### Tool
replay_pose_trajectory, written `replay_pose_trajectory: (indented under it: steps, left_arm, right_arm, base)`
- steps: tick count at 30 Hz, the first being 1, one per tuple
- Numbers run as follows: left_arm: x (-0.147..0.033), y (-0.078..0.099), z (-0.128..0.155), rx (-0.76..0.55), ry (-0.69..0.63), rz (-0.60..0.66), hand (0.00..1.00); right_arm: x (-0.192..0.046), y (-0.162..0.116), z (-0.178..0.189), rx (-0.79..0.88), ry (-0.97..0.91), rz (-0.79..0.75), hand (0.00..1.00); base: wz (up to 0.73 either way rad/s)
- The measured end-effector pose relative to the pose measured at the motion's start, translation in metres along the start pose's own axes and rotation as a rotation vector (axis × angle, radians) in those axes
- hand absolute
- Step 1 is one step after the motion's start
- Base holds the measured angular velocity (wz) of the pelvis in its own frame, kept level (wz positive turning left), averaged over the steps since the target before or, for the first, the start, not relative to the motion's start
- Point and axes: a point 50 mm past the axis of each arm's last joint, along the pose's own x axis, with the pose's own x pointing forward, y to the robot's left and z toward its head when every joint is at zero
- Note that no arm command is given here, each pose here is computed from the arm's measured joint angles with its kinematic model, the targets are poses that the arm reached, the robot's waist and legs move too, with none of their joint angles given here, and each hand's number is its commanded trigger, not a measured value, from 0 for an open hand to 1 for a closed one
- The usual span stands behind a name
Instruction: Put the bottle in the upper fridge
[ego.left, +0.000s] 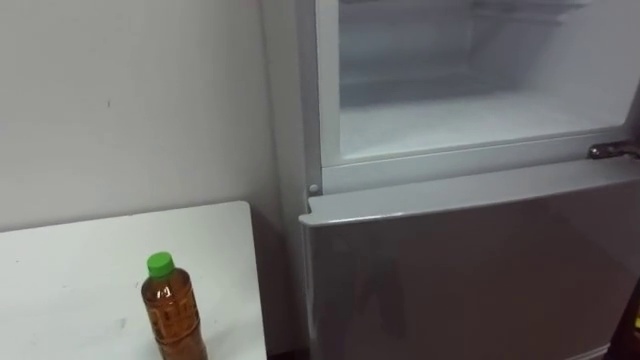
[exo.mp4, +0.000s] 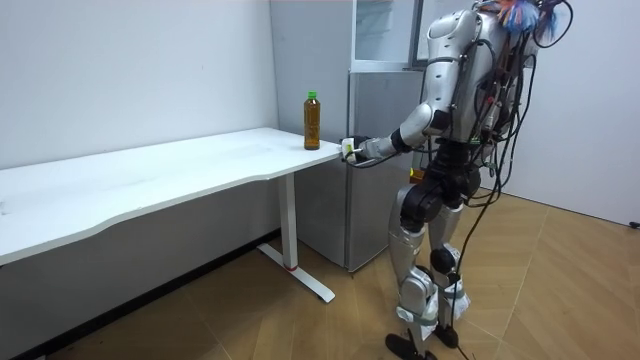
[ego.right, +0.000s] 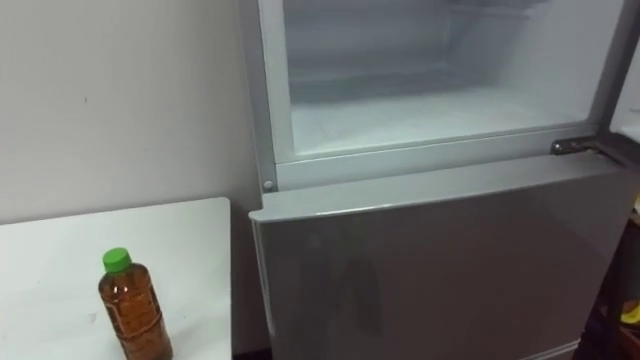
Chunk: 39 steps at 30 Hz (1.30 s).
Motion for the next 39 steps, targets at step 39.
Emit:
replay_pose_trajectory:
  steps: [39]
  left_arm:
    - [-0.222,0.068,-0.134,-0.213,0.91,1.336,0.0]
  right_arm:
    - [-0.021,-0.038,-0.038,0.146,0.11,-0.201,0.0]
  base:
    - [0.04]
